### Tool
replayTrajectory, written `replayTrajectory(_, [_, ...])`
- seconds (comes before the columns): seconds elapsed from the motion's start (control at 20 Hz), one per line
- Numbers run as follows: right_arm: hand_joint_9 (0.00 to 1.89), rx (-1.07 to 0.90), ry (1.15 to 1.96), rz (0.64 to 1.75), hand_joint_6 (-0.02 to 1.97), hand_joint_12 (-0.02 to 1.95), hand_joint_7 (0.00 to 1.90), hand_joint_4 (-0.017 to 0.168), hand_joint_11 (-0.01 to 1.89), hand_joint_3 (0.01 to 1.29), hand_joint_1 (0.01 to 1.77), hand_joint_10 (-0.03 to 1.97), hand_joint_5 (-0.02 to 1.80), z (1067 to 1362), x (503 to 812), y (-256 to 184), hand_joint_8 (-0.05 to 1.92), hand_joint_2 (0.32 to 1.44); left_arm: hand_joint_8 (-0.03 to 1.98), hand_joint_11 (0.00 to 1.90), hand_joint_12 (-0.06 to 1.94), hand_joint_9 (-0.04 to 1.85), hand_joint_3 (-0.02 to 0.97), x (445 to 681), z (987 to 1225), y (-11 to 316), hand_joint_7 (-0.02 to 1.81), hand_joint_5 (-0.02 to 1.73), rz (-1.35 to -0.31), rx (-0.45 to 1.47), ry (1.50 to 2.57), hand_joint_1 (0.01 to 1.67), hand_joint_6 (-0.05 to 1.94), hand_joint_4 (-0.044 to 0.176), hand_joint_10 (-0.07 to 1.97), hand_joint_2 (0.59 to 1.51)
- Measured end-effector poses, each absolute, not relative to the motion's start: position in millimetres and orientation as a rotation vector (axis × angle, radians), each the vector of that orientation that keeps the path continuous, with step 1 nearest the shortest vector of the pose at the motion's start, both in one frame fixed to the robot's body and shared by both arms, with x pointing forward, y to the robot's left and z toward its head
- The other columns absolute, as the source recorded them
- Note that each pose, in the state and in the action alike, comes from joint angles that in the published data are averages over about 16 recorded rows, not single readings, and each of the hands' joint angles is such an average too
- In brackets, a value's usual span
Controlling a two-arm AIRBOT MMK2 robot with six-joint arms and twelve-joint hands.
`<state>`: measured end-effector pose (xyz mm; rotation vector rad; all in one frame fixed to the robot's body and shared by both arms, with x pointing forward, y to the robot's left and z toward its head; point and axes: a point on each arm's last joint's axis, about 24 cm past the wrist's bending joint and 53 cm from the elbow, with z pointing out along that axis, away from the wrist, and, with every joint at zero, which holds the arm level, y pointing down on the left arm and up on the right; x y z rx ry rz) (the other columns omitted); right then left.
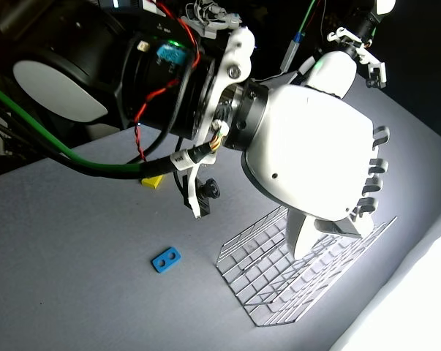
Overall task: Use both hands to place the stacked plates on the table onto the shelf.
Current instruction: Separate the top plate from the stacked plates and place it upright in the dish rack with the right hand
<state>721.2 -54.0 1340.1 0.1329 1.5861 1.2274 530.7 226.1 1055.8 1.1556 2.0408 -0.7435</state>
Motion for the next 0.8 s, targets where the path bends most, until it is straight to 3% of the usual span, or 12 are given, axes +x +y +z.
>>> replayTrajectory(0.8, [1.04, 0.241, 1.653, 1.248, 1.11, 1.39, 0.99, -0.007, 0.67, 0.01, 1.19, 0.58, 0.82, 1302.2, 748.6, -43.0, 1.06, 1.07, 0.00, 0.02, 0.01, 0.06, 0.005, 536.8, 1073.5, 213.2, 0.10, 0.10, -0.802, 1.084, 1.995, 0.02, 0.02, 0.002, 0.02, 1.161])
